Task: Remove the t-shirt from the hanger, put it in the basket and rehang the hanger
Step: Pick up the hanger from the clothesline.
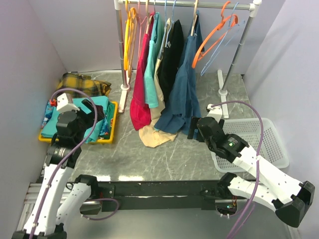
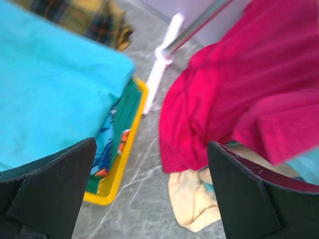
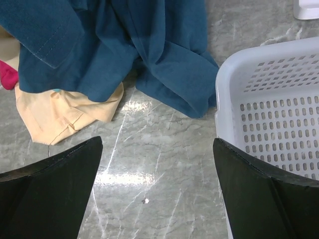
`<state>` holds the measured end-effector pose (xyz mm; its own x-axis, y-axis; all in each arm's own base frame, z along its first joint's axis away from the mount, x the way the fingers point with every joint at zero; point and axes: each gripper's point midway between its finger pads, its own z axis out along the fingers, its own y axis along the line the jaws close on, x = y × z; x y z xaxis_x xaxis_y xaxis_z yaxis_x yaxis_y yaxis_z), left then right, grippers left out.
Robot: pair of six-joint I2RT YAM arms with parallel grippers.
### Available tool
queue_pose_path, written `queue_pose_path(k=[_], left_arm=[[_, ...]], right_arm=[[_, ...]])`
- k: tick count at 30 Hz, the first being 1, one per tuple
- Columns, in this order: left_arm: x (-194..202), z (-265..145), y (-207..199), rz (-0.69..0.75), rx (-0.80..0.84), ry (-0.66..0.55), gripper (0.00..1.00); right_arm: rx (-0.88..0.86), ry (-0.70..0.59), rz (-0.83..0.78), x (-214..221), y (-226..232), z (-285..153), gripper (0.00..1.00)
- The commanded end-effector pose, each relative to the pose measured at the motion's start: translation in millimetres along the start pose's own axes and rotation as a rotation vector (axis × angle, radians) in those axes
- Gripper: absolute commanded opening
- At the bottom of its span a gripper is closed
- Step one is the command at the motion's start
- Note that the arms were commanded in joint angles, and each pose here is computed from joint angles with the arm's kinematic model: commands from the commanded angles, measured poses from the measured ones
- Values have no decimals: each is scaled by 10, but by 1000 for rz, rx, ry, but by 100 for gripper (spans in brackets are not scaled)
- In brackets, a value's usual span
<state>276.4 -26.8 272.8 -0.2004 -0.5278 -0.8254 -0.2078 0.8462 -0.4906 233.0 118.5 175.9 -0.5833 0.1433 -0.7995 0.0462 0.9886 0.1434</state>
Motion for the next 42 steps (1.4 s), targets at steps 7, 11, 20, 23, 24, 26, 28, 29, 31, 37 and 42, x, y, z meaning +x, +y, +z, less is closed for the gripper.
queue_pose_path(k=[7, 11, 20, 23, 24, 26, 28, 29, 31, 37, 42], left_arm=[[-335, -385, -748, 148, 384, -38, 99], [-465, -353, -813, 144, 383, -68, 99], [-726, -392, -878, 126, 376, -154, 99], [-790, -409, -874, 148, 368, -177, 99], [-819, -413, -889, 158, 369, -183, 99], [-920, -406, -938, 159, 367, -199, 99], [-1016, -367, -1005, 163, 366, -207, 99], [-1048, -354, -1037, 164, 369, -205, 99], [-1134, -312, -1151, 169, 386, -195, 99], [-1357, -193, -1593, 187, 521, -200, 99], [-1568, -104, -1944, 180, 640, -246, 99]], right_arm=[[36, -94, 34, -293, -47, -93, 100], [6, -118, 60, -349, -29, -136, 100], [-35, -82, 42, -269, 21, -141, 100], [-46, -79, 50, -260, 36, -150, 100], [-53, -79, 55, -266, 45, -159, 100], [-61, -82, 67, -284, 61, -171, 100], [-74, -77, 69, -284, 92, -175, 100], [-85, -74, 74, -310, 122, -197, 99], [-75, -58, 78, -308, 115, -210, 98], [-92, -37, 71, -334, 139, -287, 97], [-190, -32, 92, -297, 271, -343, 97]])
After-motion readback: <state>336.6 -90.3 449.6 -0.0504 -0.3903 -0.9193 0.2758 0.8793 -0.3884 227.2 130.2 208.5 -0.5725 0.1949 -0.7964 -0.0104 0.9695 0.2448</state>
